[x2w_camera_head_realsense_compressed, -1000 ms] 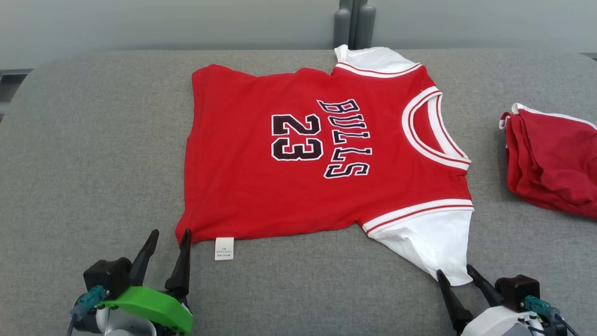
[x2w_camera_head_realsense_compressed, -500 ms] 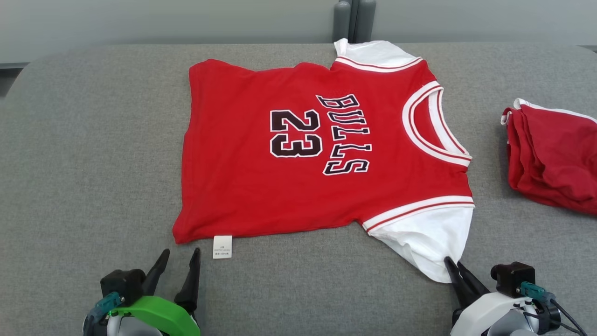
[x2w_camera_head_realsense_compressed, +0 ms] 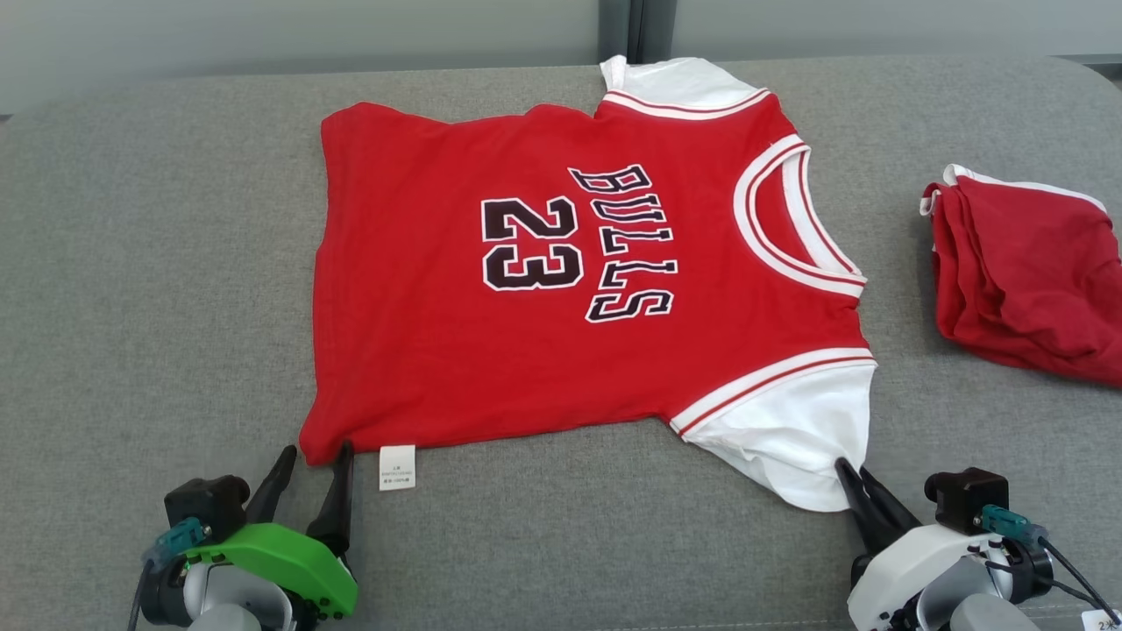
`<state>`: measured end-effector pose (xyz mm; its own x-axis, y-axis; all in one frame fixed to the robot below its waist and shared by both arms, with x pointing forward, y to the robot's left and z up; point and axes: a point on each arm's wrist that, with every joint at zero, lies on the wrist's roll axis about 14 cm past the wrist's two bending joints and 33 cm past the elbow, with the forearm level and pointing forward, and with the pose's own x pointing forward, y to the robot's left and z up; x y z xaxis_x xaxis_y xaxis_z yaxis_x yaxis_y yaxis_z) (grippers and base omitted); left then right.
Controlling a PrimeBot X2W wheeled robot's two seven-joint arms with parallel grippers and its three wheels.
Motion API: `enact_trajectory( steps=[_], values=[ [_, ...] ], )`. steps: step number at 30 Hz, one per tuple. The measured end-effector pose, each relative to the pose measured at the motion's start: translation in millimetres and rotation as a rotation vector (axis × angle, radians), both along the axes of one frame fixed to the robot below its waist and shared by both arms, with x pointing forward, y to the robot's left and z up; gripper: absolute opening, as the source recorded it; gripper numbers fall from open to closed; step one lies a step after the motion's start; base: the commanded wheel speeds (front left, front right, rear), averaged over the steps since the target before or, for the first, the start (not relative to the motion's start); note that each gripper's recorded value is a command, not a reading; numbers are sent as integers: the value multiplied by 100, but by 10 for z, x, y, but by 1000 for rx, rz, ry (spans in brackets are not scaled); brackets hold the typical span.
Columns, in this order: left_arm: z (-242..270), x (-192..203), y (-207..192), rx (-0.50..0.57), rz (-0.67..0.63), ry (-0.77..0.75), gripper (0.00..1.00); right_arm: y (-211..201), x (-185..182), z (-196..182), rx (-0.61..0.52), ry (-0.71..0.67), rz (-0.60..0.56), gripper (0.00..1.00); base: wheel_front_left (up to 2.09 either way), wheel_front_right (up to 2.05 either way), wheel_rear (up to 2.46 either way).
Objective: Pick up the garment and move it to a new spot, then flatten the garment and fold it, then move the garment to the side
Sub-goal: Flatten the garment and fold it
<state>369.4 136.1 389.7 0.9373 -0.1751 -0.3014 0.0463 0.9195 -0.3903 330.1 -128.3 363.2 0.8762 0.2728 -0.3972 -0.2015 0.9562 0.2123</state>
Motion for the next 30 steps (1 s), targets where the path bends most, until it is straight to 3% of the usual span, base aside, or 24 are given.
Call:
enact_trajectory(
  steps=[1,4,5,6,18,30],
  values=[
    [7,13,-1,-5,3,-2,58,-14,6,5,-1,-2,-4,0,0,0,0],
    [48,87,-19,-7,-1,-15,35,-55,9,0,-7,-1,-12,0,0,0,0],
    [62,110,-26,-10,-2,-18,9,-63,10,-1,-10,-1,-11,0,0,0,0],
    [69,124,-40,-13,-5,-20,0,-70,12,-2,-11,-1,-11,0,0,0,0],
    [-63,34,-189,-35,-57,35,0,-154,172,148,4,-56,-48,0,0,0,0],
    [253,356,-246,-46,-150,-11,0,-298,657,793,181,-253,-162,0,0,0,0]
  ],
)
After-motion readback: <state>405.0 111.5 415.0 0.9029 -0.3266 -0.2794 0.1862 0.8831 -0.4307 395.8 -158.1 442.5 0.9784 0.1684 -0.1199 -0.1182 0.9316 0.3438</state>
